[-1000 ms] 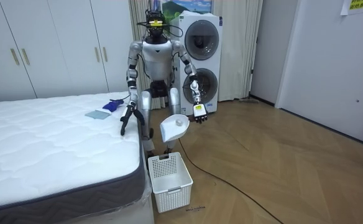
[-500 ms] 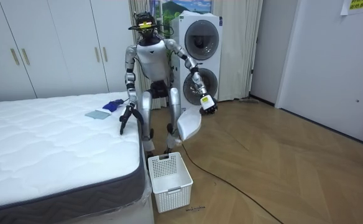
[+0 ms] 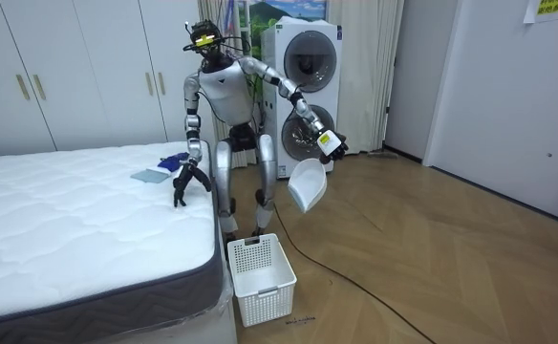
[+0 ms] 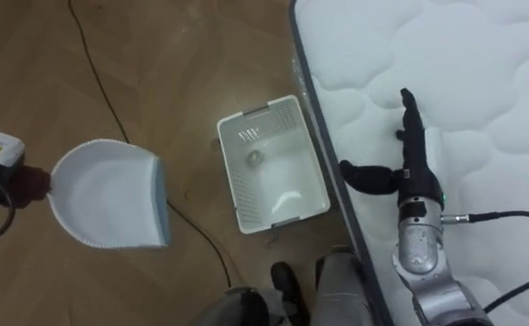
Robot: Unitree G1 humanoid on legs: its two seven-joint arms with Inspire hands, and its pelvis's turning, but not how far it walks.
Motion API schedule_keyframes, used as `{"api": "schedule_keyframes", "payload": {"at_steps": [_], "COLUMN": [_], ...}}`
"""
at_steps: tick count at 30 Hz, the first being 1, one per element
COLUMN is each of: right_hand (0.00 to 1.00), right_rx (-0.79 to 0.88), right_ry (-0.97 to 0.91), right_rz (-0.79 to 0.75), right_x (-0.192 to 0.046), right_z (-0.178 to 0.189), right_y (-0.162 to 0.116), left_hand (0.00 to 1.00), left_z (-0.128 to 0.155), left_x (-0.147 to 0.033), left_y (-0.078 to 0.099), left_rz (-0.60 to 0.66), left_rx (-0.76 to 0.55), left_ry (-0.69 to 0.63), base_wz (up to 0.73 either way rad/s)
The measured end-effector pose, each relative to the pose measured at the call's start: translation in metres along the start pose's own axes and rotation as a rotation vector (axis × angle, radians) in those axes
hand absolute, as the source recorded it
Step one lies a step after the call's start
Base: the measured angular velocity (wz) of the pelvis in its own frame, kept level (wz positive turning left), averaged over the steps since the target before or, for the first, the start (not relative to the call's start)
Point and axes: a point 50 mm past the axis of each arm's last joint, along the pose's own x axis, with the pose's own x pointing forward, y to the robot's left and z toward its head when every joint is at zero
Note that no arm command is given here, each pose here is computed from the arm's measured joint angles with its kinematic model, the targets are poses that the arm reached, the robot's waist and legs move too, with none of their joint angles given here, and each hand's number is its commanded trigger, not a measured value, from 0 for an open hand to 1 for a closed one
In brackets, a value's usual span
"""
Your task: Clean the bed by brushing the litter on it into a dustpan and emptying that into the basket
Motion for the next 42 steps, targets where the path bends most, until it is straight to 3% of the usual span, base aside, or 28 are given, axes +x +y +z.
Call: {"api": "schedule_keyframes", "payload": {"at_steps": [5,14,20,25,28,36,40,42], "right_hand": [0.00,0.00,0.00,0.00,0.00,0.00,0.00,0.00], "right_rx": [0.016,0.050,0.110,0.122,0.130,0.167,0.173,0.195], "right_ry": [-0.005,0.002,0.037,0.097,0.179,0.267,0.247,0.255], "right_rz": [-0.037,-0.038,-0.043,-0.026,-0.036,-0.117,-0.138,-0.112], "right_x": [0.004,0.006,0.000,-0.005,-0.012,-0.022,-0.016,-0.017], "right_z": [0.003,0.002,-0.005,-0.018,-0.033,-0.046,-0.040,-0.037], "right_y": [-0.007,-0.010,-0.012,-0.007,-0.003,-0.010,-0.017,-0.006], "left_hand": [1.00,1.00,1.00,1.00,1.00,1.00,1.00,1.00], "left_z": [-0.002,-0.004,0.009,0.018,0.033,0.101,0.122,0.123], "left_x": [0.001,0.001,-0.003,-0.019,-0.025,-0.046,-0.053,-0.058], "left_y": [0.005,0.019,0.028,-0.001,-0.019,-0.019,-0.013,-0.018], "left_rz": [0.051,0.207,0.332,0.418,0.397,0.419,0.430,0.422], "left_rx": [-0.009,-0.210,-0.293,-0.402,-0.482,-0.672,-0.769,-0.823], "left_ry": [0.012,0.017,-0.057,-0.110,-0.133,-0.315,-0.372,-0.364], "base_wz": [-0.03,-0.02,-0.28,-0.80,-0.61,-0.61,-1.58,-2.35]}}
